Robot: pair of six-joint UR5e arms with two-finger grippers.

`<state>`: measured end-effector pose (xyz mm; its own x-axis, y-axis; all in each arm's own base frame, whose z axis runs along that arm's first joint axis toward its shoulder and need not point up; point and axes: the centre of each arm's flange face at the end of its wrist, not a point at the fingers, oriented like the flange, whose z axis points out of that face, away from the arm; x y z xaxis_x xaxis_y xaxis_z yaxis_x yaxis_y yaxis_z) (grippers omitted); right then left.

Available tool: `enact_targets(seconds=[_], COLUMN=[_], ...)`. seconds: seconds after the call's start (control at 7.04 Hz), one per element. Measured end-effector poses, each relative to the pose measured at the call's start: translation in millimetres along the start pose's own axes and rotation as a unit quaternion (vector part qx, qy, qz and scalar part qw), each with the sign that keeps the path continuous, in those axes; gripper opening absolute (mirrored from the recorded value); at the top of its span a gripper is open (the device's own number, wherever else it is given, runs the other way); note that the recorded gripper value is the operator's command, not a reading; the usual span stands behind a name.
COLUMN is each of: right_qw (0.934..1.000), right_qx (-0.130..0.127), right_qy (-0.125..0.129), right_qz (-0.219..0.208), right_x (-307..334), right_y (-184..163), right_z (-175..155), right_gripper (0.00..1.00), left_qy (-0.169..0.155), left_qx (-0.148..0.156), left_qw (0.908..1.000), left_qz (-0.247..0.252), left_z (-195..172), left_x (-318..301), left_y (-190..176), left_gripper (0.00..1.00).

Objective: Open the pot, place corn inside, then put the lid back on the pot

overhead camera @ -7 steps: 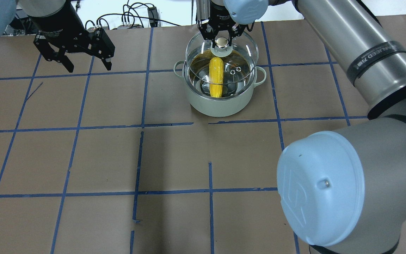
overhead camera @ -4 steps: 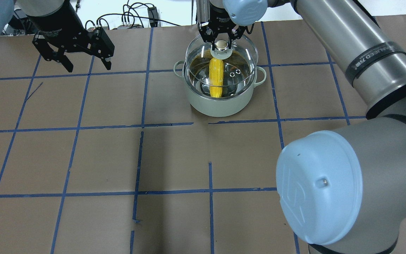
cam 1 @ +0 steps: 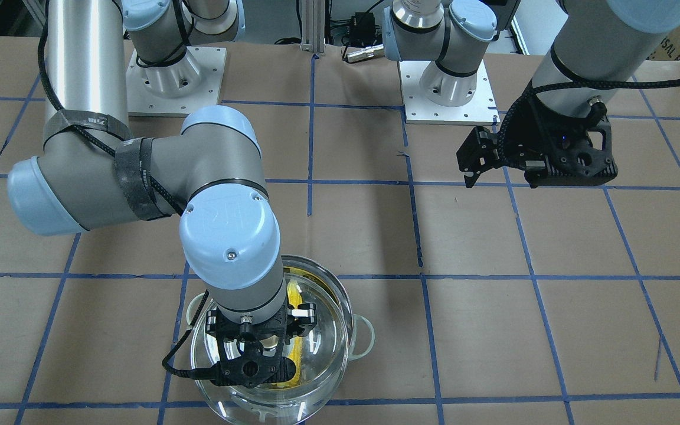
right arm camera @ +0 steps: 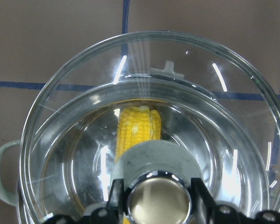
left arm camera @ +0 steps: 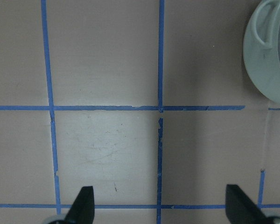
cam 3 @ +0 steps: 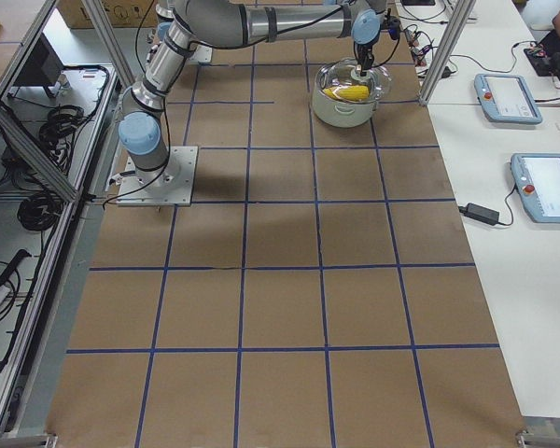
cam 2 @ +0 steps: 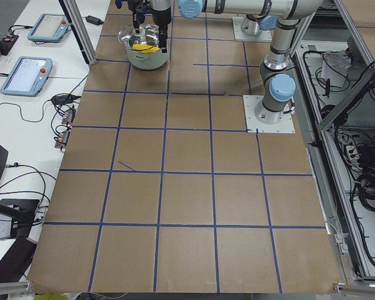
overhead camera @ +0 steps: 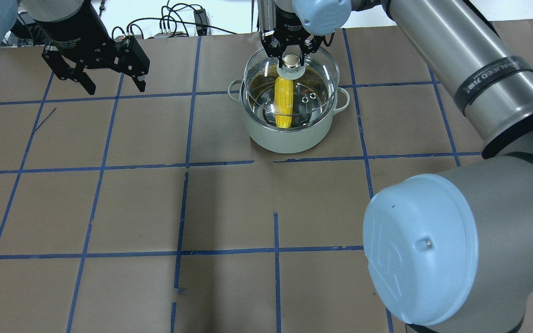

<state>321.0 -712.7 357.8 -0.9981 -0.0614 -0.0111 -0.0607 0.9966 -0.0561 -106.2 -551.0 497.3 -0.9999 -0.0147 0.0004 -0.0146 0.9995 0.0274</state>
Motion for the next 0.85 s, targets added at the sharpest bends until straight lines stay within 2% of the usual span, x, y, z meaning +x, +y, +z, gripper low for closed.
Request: enact_targets(seconds=[0.85], right_qw=[0.9999], right_qx=[-0.01], right_qy=[0.003], right_qz=[0.0], right_x=[-8.9], right_y=[8.8], right_z=[-3.3], right_gripper=[0.24], left_qy=[0.0], left_qx=[-0.003], left_qw=[1.0], left_qz=[-0.002], left_z=[3.7], left_x=[-4.2], left_y=[-3.3], left_gripper=[1.0])
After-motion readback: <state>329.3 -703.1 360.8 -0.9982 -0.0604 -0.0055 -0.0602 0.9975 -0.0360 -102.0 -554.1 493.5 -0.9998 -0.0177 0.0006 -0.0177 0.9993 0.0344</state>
